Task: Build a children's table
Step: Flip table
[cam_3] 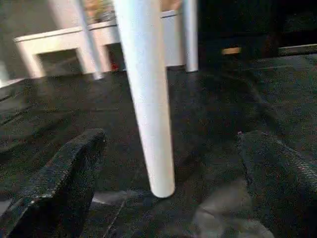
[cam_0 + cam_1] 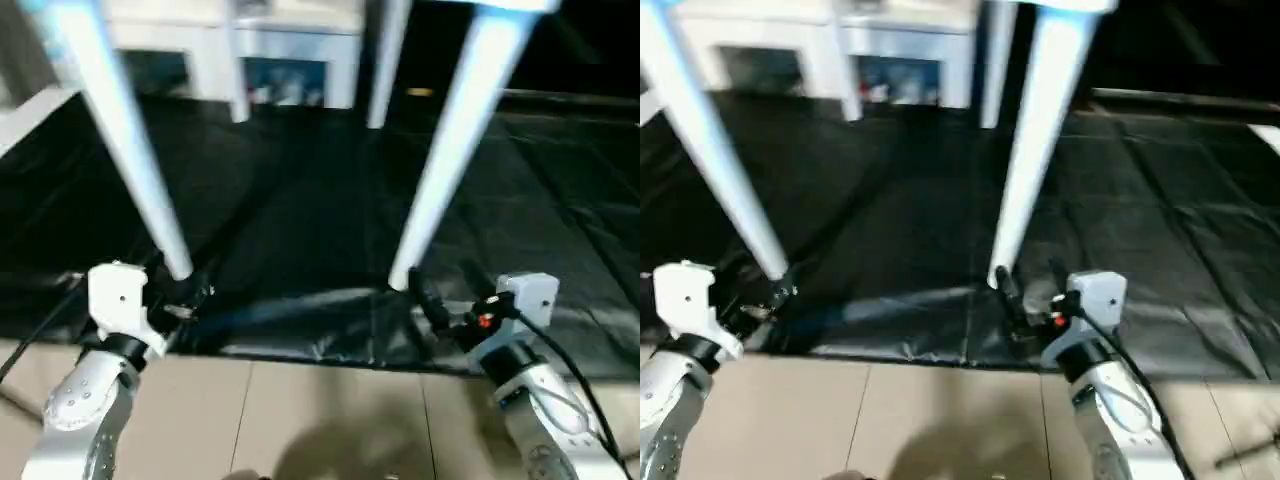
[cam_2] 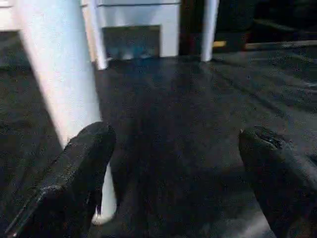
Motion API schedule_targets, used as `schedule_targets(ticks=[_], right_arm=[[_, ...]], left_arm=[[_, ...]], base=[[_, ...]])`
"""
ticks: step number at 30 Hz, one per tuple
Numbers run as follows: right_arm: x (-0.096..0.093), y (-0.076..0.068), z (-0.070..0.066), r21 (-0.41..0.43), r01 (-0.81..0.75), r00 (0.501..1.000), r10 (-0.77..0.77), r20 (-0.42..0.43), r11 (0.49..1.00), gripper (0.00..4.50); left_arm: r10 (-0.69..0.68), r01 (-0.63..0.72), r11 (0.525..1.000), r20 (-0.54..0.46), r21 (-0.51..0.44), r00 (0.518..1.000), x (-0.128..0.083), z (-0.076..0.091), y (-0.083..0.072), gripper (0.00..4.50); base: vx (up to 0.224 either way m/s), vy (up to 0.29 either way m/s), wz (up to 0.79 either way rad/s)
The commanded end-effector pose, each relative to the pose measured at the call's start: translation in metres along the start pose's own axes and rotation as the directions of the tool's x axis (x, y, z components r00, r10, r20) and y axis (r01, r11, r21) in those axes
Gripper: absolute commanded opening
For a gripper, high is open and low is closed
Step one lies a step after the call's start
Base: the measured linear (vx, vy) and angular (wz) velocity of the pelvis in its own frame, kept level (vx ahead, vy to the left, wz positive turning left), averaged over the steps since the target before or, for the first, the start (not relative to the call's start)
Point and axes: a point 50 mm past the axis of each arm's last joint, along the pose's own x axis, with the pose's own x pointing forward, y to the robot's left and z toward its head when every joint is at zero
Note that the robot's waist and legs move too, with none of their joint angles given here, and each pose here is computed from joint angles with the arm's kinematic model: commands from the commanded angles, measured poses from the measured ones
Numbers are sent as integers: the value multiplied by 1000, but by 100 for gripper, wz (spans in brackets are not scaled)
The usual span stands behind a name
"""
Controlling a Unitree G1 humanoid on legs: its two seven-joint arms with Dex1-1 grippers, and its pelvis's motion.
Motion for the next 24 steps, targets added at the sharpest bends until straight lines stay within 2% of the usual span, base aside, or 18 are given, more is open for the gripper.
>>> schedule_targets(ticks=[1, 9, 22, 24], right_arm=[[0, 0, 1, 19, 15, 1000, -16, 6, 1000, 450], [5, 2, -5, 8, 0, 999, 0, -43, 1000, 450], [16, 3, -7, -8, -62, 996, 61, -71, 998, 450], [17, 5, -8, -107, -87, 993, 78, -89, 990, 450]], left_arm=[[7, -7, 1000, -7, 18, 1000, 2, 4, 0, 441], [13, -13, 1000, -23, 1, 1000, 4, 4, -7, 441], [32, -31, 1000, -30, 1, 999, 7, 2, -13, 441], [30, -30, 1000, -30, 6, 999, 8, 2, -14, 441]], base=[[-30, 224, -28], [-52, 146, 0], [-4, 2, 0], [0, 0, 0]])
